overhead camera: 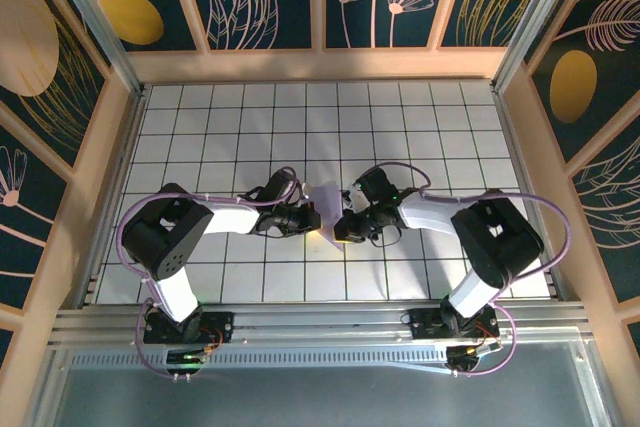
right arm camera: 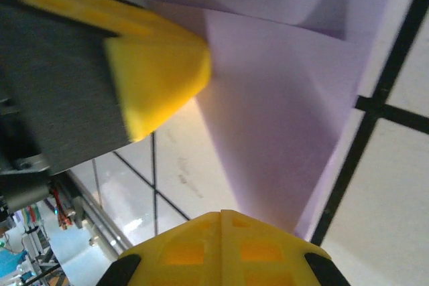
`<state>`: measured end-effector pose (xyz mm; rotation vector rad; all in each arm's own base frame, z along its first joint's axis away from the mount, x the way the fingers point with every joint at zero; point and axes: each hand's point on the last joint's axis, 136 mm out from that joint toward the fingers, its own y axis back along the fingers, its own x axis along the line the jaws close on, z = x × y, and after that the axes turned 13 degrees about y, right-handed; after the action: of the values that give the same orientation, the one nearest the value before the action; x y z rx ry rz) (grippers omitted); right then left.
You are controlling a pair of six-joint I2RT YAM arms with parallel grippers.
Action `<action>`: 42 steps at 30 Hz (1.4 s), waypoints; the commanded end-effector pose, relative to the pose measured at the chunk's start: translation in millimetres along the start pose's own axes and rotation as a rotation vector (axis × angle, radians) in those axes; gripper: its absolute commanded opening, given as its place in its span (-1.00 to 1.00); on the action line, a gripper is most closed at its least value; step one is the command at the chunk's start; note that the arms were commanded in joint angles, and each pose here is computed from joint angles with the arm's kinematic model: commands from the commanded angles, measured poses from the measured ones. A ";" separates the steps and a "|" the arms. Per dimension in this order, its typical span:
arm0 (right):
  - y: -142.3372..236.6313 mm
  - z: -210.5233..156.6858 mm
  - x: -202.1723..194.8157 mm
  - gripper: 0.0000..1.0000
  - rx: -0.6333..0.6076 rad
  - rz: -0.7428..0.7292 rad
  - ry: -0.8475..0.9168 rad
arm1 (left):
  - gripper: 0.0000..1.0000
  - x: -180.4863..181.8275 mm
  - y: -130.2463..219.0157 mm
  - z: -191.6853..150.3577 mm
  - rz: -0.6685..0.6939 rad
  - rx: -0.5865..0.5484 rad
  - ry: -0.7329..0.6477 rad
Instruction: Fold a paper plane with a square sheet of paper (fold left side to right side)
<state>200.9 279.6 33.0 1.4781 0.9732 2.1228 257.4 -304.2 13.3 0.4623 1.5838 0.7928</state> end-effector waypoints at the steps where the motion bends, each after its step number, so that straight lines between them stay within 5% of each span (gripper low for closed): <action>1: -6.0 5.4 -6.5 -1.00 -0.015 -0.034 -0.005 | -1.00 18.4 -3.8 -0.1 0.074 -0.004 0.013; 18: -14.2 -29.6 -55.2 -1.00 0.090 -0.231 -0.094 | -1.00 -37.7 27.5 -11.5 -0.138 -0.015 -0.052; 42: -12.7 -36.6 -61.8 -1.00 0.116 -0.286 -0.090 | -1.00 -11.9 -8.5 -14.8 -0.008 0.009 -0.020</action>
<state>203.9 272.2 13.1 1.4291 1.0420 2.0307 238.8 -320.6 16.2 0.4749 1.5707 0.7400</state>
